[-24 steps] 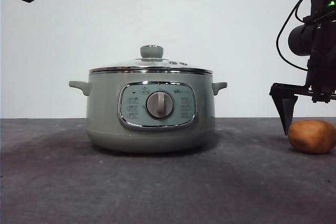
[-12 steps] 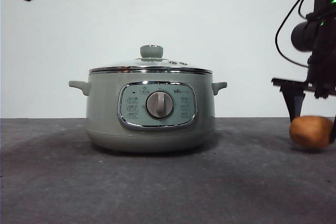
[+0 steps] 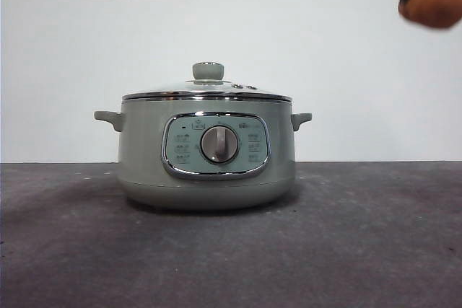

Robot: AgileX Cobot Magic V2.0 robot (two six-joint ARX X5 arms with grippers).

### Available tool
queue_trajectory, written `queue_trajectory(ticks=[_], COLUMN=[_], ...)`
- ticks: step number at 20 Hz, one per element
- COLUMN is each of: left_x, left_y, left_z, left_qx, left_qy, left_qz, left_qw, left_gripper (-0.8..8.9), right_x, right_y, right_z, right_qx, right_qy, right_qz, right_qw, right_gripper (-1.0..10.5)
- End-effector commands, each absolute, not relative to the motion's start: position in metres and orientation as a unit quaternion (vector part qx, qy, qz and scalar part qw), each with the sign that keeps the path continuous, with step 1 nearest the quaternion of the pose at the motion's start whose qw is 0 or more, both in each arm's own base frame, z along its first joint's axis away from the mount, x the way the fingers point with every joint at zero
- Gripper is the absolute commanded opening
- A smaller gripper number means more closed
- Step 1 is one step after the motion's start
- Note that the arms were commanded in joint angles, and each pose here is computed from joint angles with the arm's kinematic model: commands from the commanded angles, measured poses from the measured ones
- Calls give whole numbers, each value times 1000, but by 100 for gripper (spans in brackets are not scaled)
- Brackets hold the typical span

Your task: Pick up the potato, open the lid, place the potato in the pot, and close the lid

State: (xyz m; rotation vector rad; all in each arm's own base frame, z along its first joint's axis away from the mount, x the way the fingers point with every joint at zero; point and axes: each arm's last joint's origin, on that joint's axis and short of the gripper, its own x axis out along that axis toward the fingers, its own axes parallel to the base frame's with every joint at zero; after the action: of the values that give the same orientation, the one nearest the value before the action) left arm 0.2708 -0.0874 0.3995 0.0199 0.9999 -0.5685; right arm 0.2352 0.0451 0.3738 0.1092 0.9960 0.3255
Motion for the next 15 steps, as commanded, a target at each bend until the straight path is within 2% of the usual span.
queue_trajectory(ticks=[1,6,9,15], left_x=[294,332,350,370], left_y=[-109,-156,-178,-201], left_z=[404,398,386,362], left_qx=[41,75,89,105], left_qy=[472,464,444,431], left_qz=[-267,-284,-278,-272], left_qw=[839,836,847,854], left_gripper=[629,630,630,629], right_x=[217,183,170,163], right_y=[51,59,62,67], right_z=[384,396,398,397], right_qx=[28,10,2,-11], right_qy=[456,454,458,472], right_qz=[183,216,231,247], right_qw=[871,864,859,846], right_gripper=[-8,-8,-8,-8])
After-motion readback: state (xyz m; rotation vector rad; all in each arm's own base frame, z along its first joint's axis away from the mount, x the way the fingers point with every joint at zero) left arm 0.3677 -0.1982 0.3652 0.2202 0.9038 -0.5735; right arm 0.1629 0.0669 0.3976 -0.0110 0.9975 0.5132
